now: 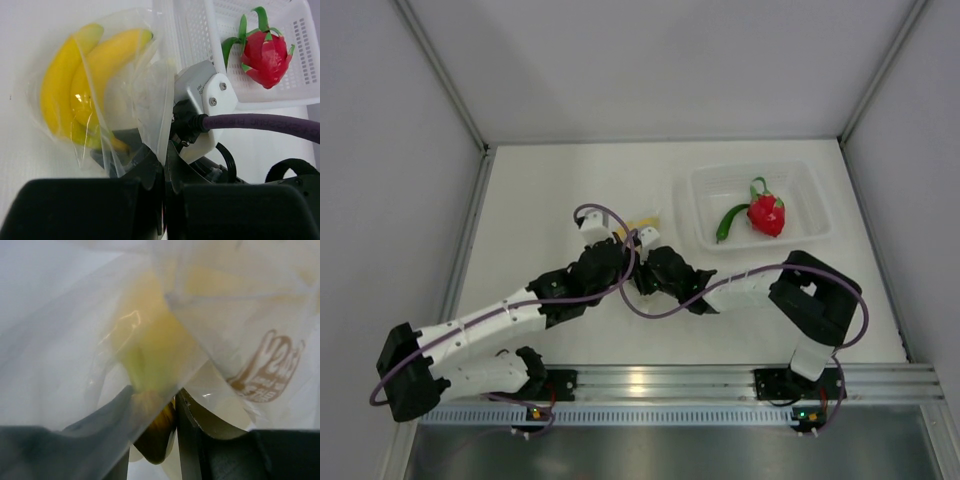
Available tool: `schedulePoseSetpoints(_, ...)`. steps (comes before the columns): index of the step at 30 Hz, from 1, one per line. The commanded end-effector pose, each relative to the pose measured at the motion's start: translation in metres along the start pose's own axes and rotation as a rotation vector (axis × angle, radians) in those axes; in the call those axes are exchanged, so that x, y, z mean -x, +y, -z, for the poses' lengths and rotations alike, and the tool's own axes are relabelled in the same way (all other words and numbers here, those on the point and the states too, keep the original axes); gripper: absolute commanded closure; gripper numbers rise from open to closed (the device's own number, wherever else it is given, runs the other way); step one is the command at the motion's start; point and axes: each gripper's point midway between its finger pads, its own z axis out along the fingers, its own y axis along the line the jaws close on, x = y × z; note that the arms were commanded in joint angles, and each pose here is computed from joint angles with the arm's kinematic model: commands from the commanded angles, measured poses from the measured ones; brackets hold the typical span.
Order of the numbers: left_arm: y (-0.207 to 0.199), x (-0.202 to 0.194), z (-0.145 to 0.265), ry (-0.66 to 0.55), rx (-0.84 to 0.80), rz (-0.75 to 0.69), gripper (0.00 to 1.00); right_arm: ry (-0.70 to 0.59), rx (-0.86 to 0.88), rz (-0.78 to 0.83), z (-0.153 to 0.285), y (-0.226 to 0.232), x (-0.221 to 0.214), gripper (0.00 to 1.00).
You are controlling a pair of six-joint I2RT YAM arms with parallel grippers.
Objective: Open the zip-top bag and remove the fake food
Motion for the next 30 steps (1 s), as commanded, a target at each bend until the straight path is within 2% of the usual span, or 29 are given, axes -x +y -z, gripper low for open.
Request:
schedulePoseSetpoints(1, 0.007, -0.007, 0.000, 0.032, 0.017, -0.114, 1.00, 0.116, 0.061, -0.078, 0.020, 0.021, 0.005, 1.00)
schedulePoseSetpoints(4, 0.011, -0.012, -0.001, 0.043, 0.021, -0.123, 1.00, 0.137, 0.015, -0.136, 0.025, 0.015, -0.001, 1.00)
schedulePoseSetpoints(11, 0.026, -0.019, -0.002, 0.040, 0.060, -0.109, 1.00, 0.091, -0.054, -0.194, 0.034, 0.014, 0.009, 1.00)
schedulePoseSetpoints(15, 0.044, -0.008, 0.004, -0.027, 0.123, -0.056, 1.00, 0.105, -0.060, -0.168, 0.039, 0.010, -0.003, 1.00)
schedulePoseSetpoints(21, 0.059, 0.000, 0.002, -0.046, 0.175, -0.022, 1.00, 0.080, -0.070, -0.150, 0.053, 0.016, -0.008, 1.00)
schedulePoseSetpoints(25, 0.048, -0.011, -0.001, 0.012, 0.119, -0.006, 1.00, 0.010, -0.110, -0.199, 0.061, 0.008, 0.008, 1.00)
schedulePoseSetpoints(28, 0.026, -0.023, -0.001, 0.058, -0.007, 0.035, 1.00, -0.035, -0.170, -0.228, 0.056, 0.004, 0.031, 1.00)
schedulePoseSetpoints(30, 0.019, -0.025, 0.001, 0.056, -0.051, 0.076, 1.00, -0.020, -0.249, -0.224, 0.051, -0.005, 0.029, 1.00)
